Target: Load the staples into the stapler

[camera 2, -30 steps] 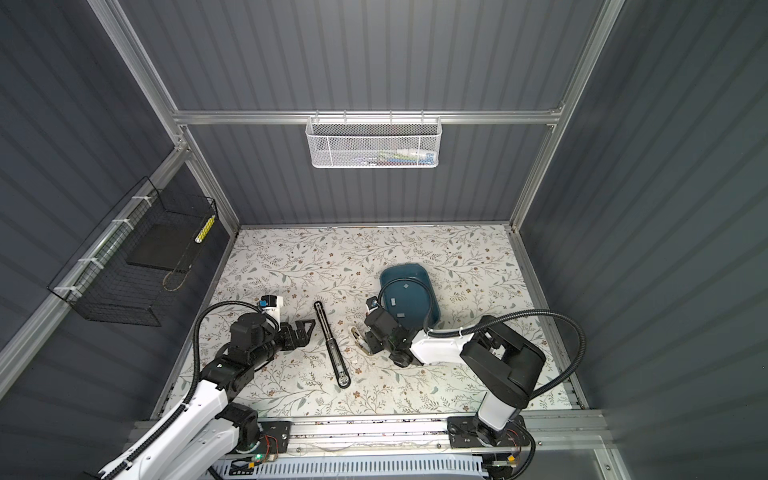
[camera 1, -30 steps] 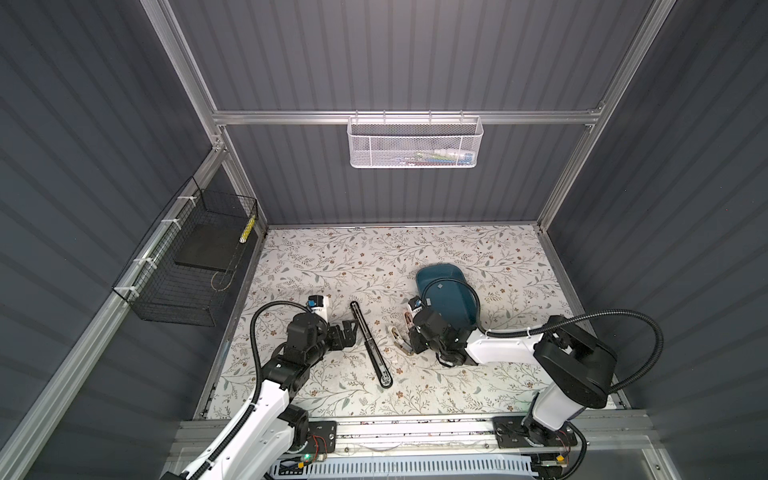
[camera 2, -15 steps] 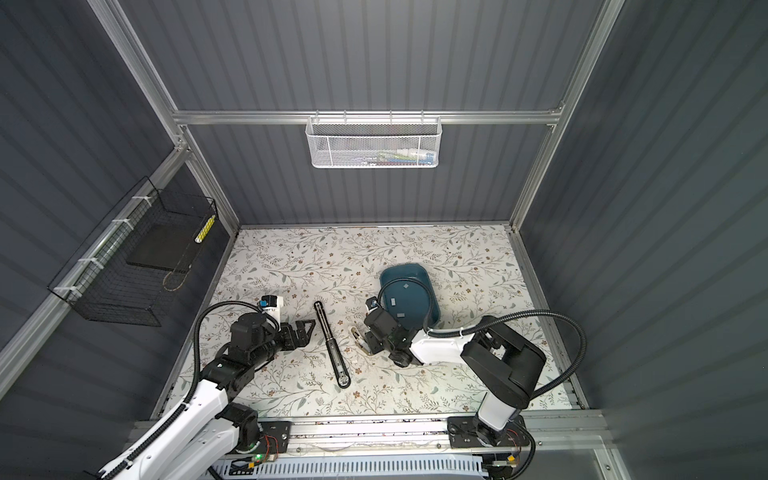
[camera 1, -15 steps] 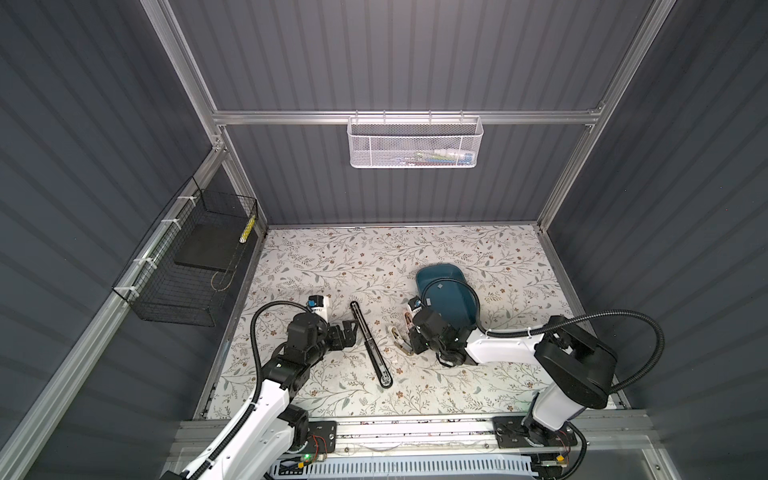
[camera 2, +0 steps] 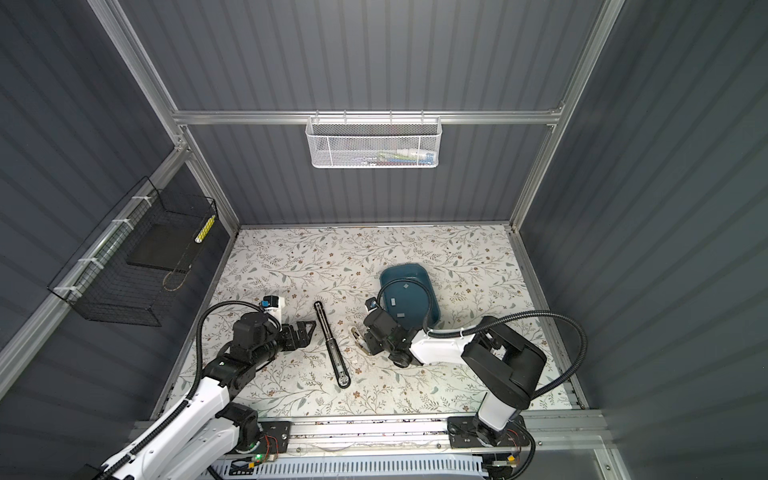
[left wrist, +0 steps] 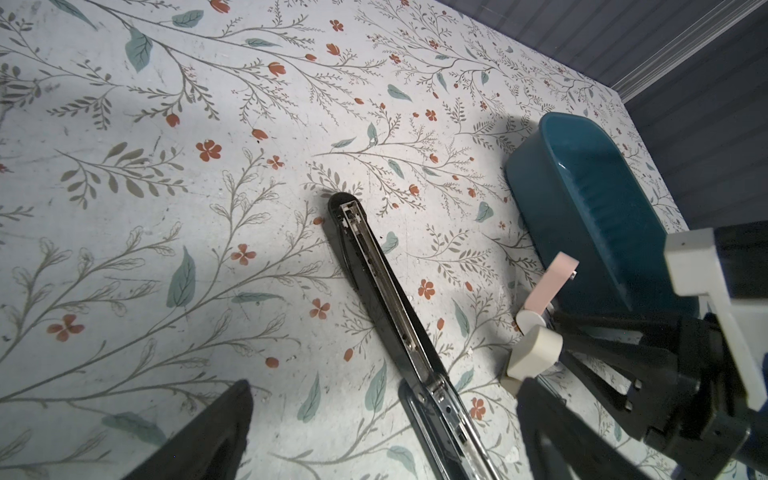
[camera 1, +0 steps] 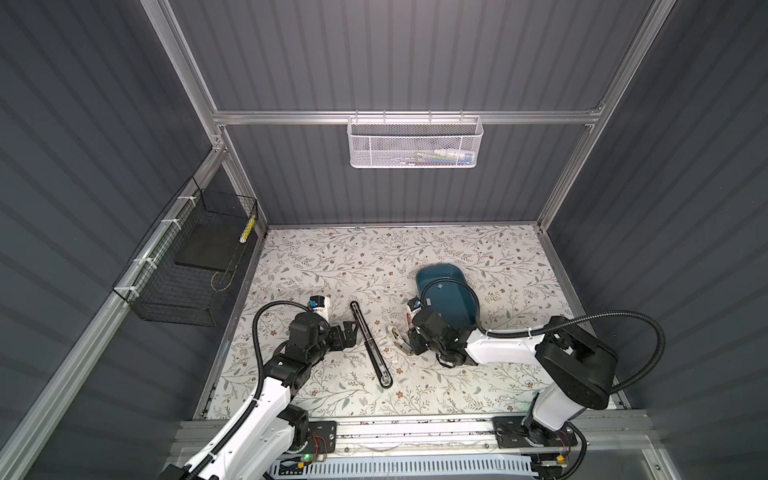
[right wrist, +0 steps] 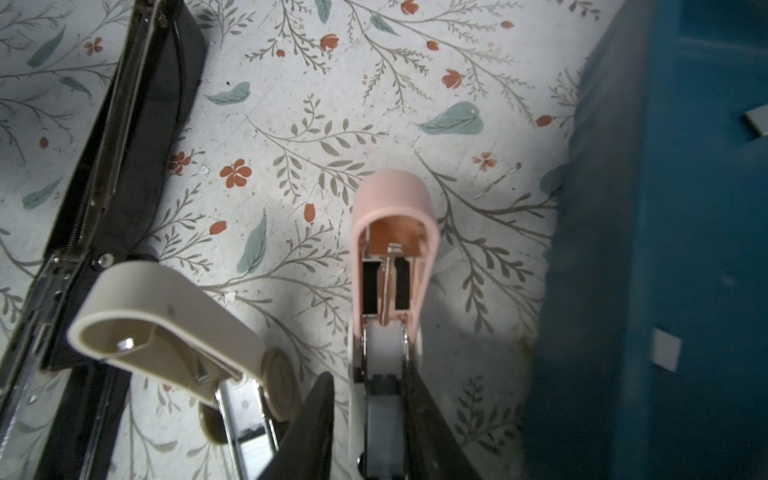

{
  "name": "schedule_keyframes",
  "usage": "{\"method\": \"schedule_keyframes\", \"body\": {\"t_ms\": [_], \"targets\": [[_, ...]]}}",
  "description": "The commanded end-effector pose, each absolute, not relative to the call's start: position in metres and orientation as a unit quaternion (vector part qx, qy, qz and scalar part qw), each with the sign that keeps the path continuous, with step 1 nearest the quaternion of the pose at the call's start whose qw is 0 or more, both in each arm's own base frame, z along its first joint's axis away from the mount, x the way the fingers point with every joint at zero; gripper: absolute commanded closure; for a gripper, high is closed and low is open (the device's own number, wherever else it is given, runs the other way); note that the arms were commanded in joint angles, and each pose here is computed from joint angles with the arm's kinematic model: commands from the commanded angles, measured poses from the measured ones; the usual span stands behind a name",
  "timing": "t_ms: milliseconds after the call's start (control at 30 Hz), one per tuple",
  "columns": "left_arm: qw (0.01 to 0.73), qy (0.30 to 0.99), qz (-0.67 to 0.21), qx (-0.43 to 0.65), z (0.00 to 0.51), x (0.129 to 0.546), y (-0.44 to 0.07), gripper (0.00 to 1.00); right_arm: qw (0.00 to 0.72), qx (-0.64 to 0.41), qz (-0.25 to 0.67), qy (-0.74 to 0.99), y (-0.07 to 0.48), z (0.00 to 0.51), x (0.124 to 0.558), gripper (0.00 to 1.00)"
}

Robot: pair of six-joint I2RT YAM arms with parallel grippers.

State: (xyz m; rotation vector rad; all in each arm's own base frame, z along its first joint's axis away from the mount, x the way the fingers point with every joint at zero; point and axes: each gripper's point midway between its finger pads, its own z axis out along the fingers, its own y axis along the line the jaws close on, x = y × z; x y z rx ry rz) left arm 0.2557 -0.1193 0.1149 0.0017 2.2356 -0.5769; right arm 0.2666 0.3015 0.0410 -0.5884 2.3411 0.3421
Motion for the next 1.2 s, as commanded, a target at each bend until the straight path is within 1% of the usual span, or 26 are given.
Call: {"method": "schedule_keyframes", "body": {"t_ms": [0,267,933,1000,1067,1167], "targets": [[0.410,0.880,-0.240,0.000,0.1218,0.2572,-0.1220,0.01,0.334,-0.227,0.124,0.906,0.2955,0.0409,0.2601,0.66],[0.410,0.880,-0.240,0.000,0.1211,0.2564,-0.1218,0.01,0.335,-0.229,0.134,0.904,0.2980,0.0490,0.2569,0.65],[0.410,0.880,-0.240,0.001,0.1212,0.2559,-0.1219,0.01,0.338,-0.229,0.113,0.906,0.2974,0.0404,0.2606,0.67],[0.411,0.880,-0.241,0.001,0.1214,0.2561,-0.1219,0.01,0.342,-0.228,0.111,0.905,0.2969,0.0428,0.2622,0.69],[0.410,0.880,-0.240,0.000,0.1212,0.2562,-0.1219,0.01,0.344,-0.228,0.111,0.904,0.2975,0.0453,0.2630,0.77],[0.410,0.880,-0.241,0.000,0.1213,0.2562,-0.1219,0.01,0.347,-0.227,0.109,0.904,0.2973,0.0479,0.2641,0.85]]}}
